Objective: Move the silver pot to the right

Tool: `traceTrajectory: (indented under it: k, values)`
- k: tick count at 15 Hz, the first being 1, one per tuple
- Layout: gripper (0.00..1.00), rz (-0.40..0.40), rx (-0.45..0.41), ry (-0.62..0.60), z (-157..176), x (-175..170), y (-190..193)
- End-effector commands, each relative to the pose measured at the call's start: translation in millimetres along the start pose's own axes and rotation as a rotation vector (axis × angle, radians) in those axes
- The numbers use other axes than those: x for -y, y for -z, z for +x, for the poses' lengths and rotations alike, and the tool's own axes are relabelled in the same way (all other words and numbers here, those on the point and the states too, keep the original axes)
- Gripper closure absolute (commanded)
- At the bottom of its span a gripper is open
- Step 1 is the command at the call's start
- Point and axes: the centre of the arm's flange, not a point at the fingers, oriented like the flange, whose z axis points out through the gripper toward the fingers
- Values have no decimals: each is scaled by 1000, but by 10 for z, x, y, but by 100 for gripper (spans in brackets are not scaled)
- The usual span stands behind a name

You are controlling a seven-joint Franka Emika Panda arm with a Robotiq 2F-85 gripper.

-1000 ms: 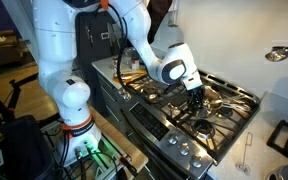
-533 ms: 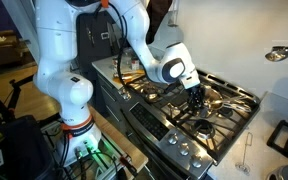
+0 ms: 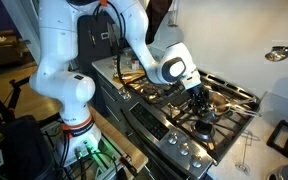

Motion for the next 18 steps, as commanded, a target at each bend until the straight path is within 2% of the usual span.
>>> traceTrajectory:
  k: [1,18]
  values:
    - [98,27,-45,-27,1,-48,143]
    - [98,-43,-110,-80,-86,-46,-84]
